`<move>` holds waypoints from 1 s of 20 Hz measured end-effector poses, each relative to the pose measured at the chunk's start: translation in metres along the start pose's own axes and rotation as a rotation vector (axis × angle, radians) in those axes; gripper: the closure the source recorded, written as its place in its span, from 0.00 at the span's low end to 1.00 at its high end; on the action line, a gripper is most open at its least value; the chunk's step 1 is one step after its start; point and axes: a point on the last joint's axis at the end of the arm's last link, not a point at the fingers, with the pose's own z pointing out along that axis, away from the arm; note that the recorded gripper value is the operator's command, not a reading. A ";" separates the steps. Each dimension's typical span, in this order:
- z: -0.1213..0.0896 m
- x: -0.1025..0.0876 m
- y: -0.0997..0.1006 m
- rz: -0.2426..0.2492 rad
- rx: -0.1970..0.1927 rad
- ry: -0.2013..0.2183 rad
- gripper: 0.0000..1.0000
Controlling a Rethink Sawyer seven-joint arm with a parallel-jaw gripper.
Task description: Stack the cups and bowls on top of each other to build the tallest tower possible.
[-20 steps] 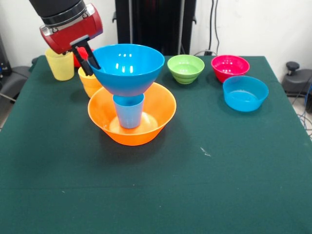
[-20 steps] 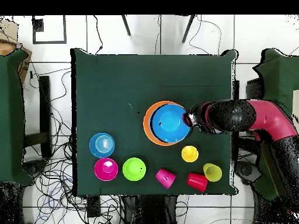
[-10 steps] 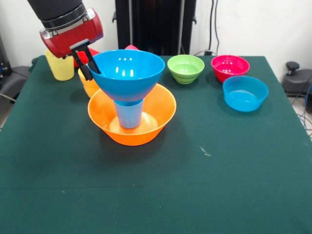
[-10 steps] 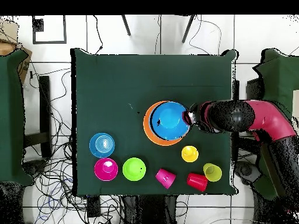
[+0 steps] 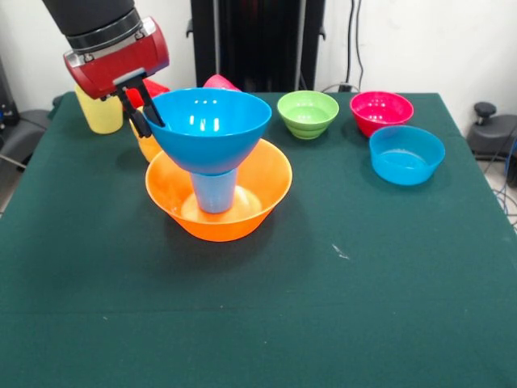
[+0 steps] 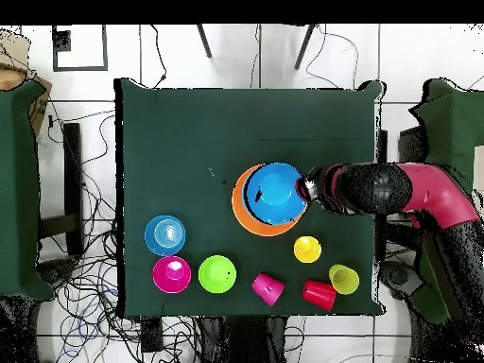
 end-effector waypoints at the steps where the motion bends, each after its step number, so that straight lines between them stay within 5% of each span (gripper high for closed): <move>1: 0.000 0.000 0.000 0.000 0.001 0.001 1.00; 20: 0.005 0.006 -0.003 0.001 0.011 0.017 1.00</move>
